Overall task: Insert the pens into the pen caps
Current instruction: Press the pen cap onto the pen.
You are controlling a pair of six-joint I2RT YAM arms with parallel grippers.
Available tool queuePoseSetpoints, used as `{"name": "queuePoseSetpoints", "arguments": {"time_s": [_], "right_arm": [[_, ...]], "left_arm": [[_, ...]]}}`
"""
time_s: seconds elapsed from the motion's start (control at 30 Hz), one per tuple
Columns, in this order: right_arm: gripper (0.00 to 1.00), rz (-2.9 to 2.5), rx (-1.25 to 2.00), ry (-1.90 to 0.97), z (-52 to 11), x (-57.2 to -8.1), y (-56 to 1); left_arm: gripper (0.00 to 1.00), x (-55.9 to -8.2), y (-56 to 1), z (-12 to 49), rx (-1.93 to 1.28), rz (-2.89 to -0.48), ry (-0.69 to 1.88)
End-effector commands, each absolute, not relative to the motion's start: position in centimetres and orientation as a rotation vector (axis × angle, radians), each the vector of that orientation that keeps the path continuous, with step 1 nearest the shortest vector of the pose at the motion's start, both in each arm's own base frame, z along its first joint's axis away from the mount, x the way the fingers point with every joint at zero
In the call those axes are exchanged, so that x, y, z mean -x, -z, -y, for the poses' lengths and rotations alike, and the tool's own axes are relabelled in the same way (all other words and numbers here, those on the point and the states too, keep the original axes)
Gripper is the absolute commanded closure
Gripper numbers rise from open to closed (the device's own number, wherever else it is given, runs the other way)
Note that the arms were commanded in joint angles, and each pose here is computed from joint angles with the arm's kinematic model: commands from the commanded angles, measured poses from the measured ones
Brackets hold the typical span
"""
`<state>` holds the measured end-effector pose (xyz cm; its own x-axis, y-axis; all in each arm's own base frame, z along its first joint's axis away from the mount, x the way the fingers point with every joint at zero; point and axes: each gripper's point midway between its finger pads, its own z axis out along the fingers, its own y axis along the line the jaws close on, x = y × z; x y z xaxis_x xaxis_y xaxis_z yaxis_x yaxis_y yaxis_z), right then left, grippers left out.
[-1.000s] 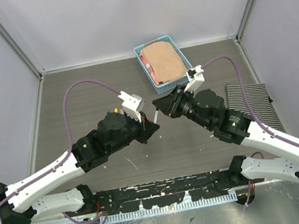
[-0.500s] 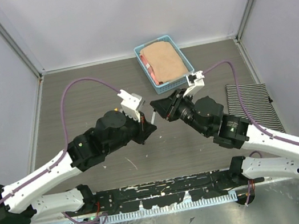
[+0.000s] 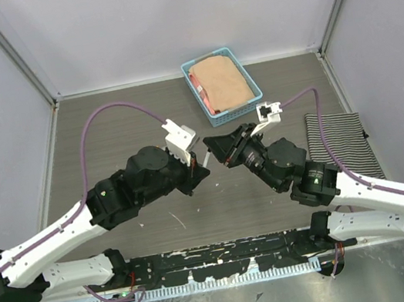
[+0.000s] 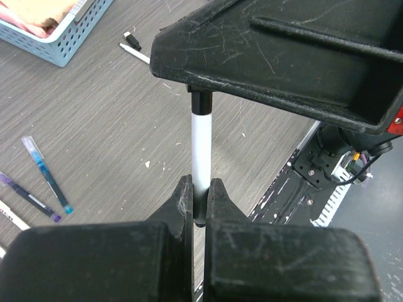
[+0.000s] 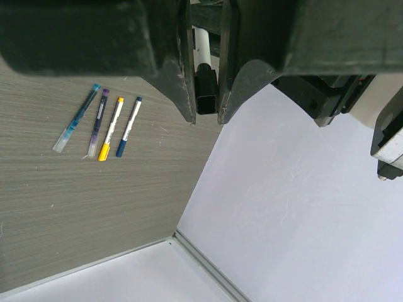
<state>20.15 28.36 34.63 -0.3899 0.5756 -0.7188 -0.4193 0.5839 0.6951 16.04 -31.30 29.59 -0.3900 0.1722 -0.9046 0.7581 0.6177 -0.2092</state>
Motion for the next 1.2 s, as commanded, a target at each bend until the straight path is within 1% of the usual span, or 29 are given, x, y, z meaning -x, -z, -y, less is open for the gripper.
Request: {"name": "queuePoseSetpoints", "arguments": {"time_s": [0.0, 0.4, 0.83, 0.97, 1.17], "right_arm": [[1.0, -1.974, 0.249, -1.151, -32.7, -13.0, -26.0], [1.0, -2.015, 0.26, -1.133, -33.7, -11.5, -23.8], [1.0, -2.065, 0.31, -1.108, -34.3, -10.3, -21.8], [1.0, -2.053, 0.282, -1.089, -34.0, -10.7, -22.2], [1.0, -1.985, 0.244, -1.038, -32.8, -12.0, -24.9]], "left_arm": [[1.0, -19.0, -44.7, 32.1, -0.451, -1.445, 0.946], [1.0, -18.8, -46.9, 31.8, -0.419, -1.387, 0.981], [1.0, -18.7, -48.0, 31.6, -0.404, -1.355, 0.994], [1.0, -18.6, -48.0, 32.0, -0.412, -1.352, 1.007], [1.0, -18.6, -46.5, 32.5, -0.436, -1.384, 1.001]]}}
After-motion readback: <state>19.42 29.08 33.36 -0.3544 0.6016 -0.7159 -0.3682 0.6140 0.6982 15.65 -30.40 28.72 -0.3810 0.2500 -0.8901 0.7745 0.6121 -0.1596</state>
